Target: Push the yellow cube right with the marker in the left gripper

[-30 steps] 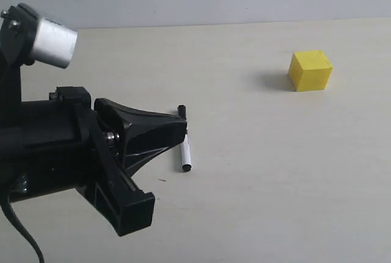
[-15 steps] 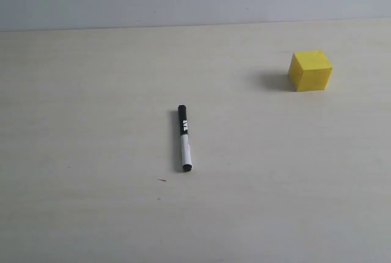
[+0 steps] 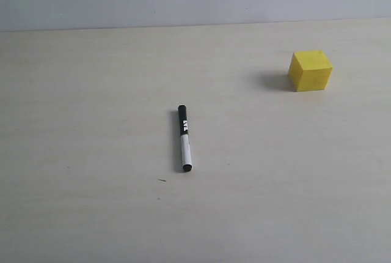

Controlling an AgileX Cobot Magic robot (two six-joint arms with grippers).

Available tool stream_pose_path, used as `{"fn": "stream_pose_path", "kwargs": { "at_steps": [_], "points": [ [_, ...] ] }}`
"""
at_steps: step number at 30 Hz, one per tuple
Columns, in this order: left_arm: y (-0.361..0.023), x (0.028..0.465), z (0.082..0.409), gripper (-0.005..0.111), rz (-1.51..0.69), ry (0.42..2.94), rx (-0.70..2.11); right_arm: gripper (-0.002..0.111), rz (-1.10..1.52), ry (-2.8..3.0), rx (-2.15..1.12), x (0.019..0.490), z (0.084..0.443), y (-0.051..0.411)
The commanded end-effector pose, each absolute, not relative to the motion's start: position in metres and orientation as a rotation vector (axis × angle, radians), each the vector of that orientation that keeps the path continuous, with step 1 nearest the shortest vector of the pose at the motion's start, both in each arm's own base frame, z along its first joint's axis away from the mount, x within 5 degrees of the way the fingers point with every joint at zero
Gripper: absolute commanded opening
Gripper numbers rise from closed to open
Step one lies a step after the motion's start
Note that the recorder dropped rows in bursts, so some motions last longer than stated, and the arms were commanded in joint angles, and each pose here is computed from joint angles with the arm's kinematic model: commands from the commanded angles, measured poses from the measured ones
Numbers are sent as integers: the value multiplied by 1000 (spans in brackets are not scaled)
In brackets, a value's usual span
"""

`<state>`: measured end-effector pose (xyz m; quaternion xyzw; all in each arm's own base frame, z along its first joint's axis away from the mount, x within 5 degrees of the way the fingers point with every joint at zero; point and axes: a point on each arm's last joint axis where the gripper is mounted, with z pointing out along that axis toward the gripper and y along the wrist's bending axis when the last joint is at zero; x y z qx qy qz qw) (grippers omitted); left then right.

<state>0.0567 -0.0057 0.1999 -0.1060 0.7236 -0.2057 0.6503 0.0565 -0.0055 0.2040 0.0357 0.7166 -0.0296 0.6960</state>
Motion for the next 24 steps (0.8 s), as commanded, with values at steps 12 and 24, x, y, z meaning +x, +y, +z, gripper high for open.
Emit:
{"fn": "stream_pose_path", "kwargs": {
  "at_steps": [12, 24],
  "points": [
    [-7, 56, 201, 0, -559, 1623, -299, 0, -71, 1591, 82, 56, 203, -6],
    [-10, 55, 196, 0, -352, 1678, -69, 0, -71, 1591, 82, 56, 203, -6]
  ]
}}
